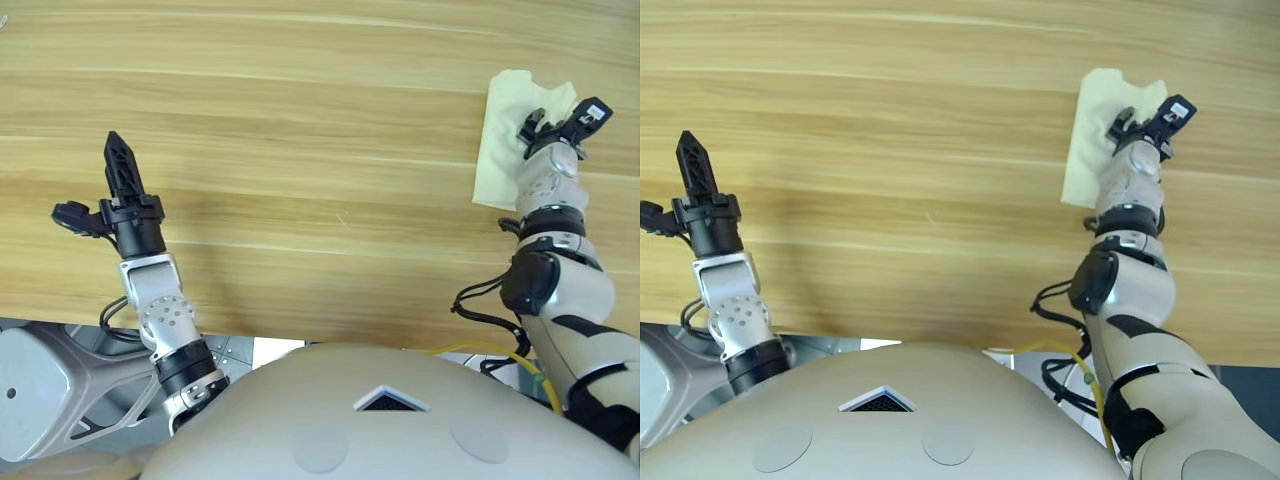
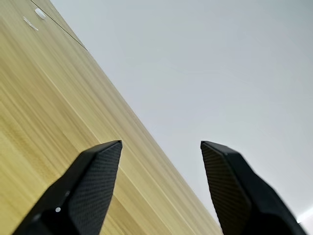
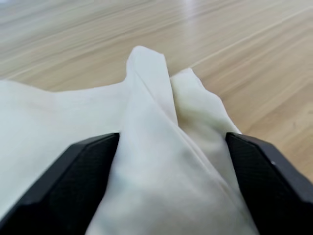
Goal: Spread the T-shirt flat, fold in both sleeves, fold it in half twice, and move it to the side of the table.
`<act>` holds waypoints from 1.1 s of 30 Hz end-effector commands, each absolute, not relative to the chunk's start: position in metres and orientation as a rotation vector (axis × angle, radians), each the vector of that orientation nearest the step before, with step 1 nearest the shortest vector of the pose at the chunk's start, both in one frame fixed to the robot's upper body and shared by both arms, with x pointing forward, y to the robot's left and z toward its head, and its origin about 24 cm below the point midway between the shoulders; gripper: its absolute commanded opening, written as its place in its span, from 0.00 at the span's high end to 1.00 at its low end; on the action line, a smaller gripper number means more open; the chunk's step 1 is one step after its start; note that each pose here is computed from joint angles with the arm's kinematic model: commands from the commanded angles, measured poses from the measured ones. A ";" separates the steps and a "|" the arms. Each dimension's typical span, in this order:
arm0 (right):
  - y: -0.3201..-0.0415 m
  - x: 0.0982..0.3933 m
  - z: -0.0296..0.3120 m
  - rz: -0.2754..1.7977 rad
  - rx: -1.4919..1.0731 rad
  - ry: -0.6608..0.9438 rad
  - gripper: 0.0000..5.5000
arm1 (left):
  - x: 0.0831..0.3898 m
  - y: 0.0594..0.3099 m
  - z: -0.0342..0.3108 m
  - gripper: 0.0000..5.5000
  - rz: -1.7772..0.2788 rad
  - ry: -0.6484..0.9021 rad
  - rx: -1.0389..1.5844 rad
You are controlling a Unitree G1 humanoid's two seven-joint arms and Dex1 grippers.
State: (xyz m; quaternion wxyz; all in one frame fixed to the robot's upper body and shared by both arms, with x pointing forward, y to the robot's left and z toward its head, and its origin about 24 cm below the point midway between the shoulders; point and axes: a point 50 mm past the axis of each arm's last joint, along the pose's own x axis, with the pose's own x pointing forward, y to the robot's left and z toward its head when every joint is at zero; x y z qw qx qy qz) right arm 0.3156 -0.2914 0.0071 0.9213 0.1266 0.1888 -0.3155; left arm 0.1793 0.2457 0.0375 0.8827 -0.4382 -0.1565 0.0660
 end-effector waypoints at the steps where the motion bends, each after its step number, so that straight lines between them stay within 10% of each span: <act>1: -0.291 0.312 0.002 -0.652 0.265 0.402 0.27 | 0.180 0.242 0.035 0.46 0.141 -0.331 -0.943; 12: -0.227 0.290 0.118 -0.318 -0.104 -0.201 0.27 | 0.206 0.214 0.026 0.46 0.003 -0.226 -0.776; 16: -0.171 0.277 0.081 -0.155 -0.199 -0.124 0.27 | 0.240 0.176 0.033 0.46 -0.004 -0.185 -0.276; 21: -0.176 0.279 0.033 -0.248 -0.205 -0.048 0.27 | 0.285 0.143 0.049 0.46 -0.034 -0.280 -0.135; 33: -0.209 0.306 0.030 -0.281 -0.259 -0.175 0.27 | 0.321 0.172 0.041 0.46 -0.003 -0.310 -0.101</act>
